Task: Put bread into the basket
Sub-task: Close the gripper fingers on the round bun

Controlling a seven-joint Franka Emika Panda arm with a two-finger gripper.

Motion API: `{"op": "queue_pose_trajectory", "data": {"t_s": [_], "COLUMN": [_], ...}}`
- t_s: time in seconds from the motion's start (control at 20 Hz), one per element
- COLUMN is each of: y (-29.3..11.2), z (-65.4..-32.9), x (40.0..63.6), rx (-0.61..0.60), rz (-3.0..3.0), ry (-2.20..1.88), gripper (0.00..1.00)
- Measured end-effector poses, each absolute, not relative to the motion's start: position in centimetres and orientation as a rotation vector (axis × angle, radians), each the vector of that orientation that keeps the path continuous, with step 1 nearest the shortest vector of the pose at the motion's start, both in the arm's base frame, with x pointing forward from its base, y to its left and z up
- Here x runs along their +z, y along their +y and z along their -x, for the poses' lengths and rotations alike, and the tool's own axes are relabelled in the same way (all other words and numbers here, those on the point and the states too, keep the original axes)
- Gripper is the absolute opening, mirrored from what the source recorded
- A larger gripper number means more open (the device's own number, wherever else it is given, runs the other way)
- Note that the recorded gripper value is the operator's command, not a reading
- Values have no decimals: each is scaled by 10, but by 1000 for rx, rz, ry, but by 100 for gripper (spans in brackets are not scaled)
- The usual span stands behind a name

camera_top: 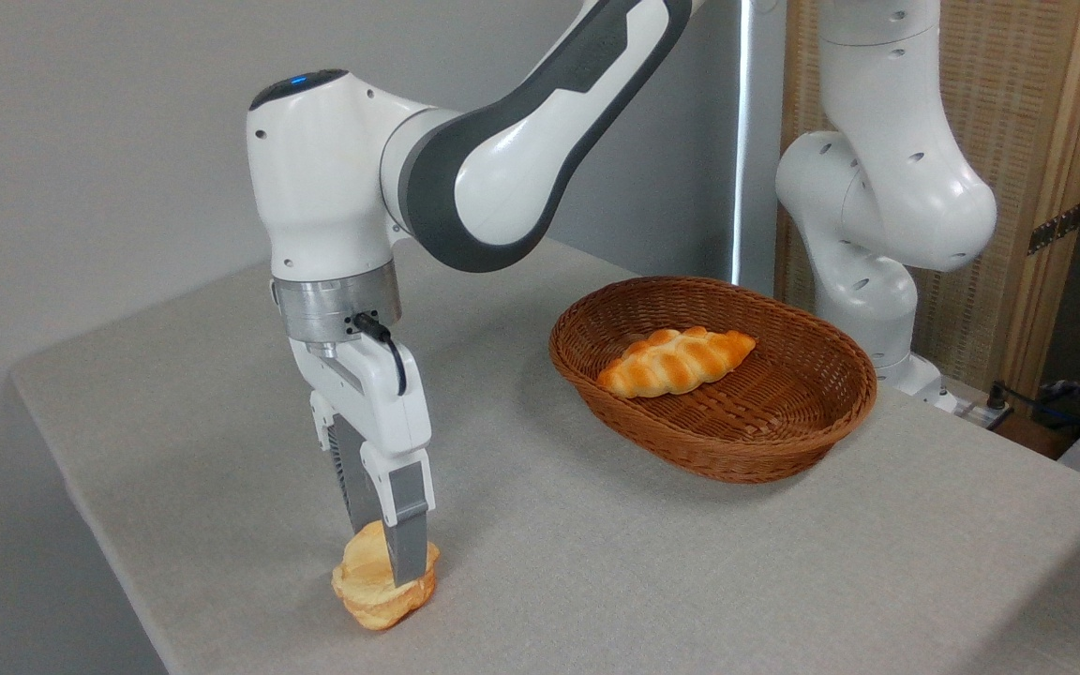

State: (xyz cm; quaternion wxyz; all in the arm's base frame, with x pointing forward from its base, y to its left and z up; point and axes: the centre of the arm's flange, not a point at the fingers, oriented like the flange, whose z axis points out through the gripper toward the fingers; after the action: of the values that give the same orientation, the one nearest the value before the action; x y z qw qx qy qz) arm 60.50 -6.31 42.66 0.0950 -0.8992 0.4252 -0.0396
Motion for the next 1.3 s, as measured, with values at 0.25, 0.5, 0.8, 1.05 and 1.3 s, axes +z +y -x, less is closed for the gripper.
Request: {"op": "queue_pose_trajectory", "data": {"t_s": [0.25, 0.5, 0.8, 1.05, 1.3], "y": [-61, -62, -64, -65, -65], "z": [-606, -607, -609, -609, -609], "x": [420, 415, 406, 400, 400], "rx": [-70, -57, -81, -98, -98], "rz": [2568, 2564, 2558, 2554, 2554], "ry": [1300, 1306, 1318, 1325, 1325], "gripper": [100, 100, 75, 55, 55]}}
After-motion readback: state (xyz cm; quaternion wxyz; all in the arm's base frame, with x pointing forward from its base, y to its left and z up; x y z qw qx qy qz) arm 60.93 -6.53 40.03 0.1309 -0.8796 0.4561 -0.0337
